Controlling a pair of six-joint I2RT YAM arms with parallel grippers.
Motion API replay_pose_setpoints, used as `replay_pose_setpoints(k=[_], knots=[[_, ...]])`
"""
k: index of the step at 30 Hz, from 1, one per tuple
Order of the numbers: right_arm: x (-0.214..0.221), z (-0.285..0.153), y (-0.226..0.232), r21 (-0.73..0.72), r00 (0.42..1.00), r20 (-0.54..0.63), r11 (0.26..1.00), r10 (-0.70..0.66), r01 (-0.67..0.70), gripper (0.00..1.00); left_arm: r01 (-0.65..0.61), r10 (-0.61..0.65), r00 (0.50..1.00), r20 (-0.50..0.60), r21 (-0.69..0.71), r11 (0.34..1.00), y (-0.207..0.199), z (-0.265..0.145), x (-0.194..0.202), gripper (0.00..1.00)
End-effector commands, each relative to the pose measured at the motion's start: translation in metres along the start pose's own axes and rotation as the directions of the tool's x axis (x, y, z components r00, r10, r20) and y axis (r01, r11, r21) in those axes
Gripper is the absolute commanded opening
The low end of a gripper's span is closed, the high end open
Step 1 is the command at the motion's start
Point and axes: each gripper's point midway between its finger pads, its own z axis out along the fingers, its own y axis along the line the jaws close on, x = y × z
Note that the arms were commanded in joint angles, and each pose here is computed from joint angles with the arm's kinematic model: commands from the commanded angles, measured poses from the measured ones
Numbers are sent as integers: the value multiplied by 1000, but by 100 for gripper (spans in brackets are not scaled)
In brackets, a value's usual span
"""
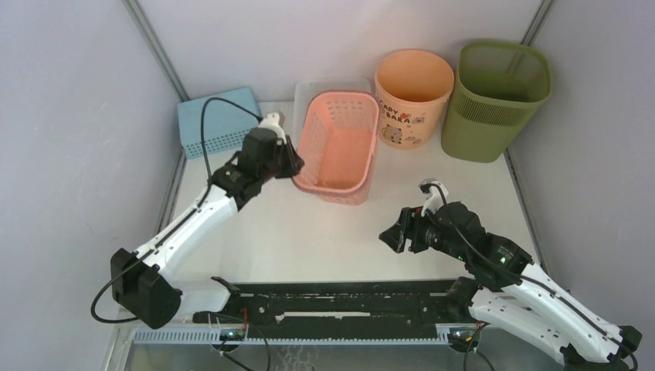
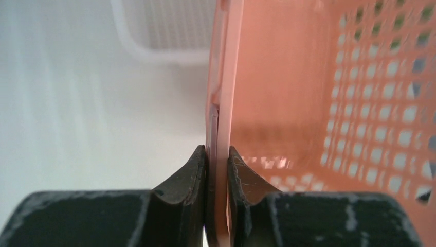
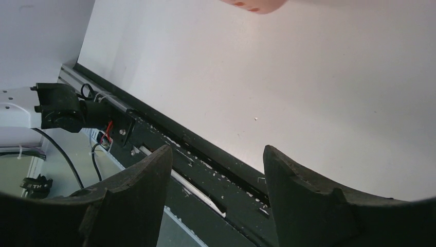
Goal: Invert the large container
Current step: Pick up the container from the container, then place the container at the center of the board.
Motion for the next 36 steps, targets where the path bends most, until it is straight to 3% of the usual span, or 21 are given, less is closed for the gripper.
replay_pose_setpoints(k=[1,8,15,25,36], knots=[[-10,-13,-1,17,999,41,1000,-24,23,73,52,-51,997,58,-14,999,3,-13,24,0],[-10,-16,-2,19,999,50,1000,-11,10,73,63,-61,997,42,-65,996,24,-28,74,0],[-9,-14,-4,26,999,46,1000,-6,5,73,73,-70,994,83,-33,997,23,-59,78,0],[-9,-10,0,13,999,36,1000,0,0,73,63,-63,998,4,13,998,15,-67,102,0],[-6,-6,0,11,1000,25,1000,-2,2,73,60,-62,996,-58,-42,997,29,-84,129,0]])
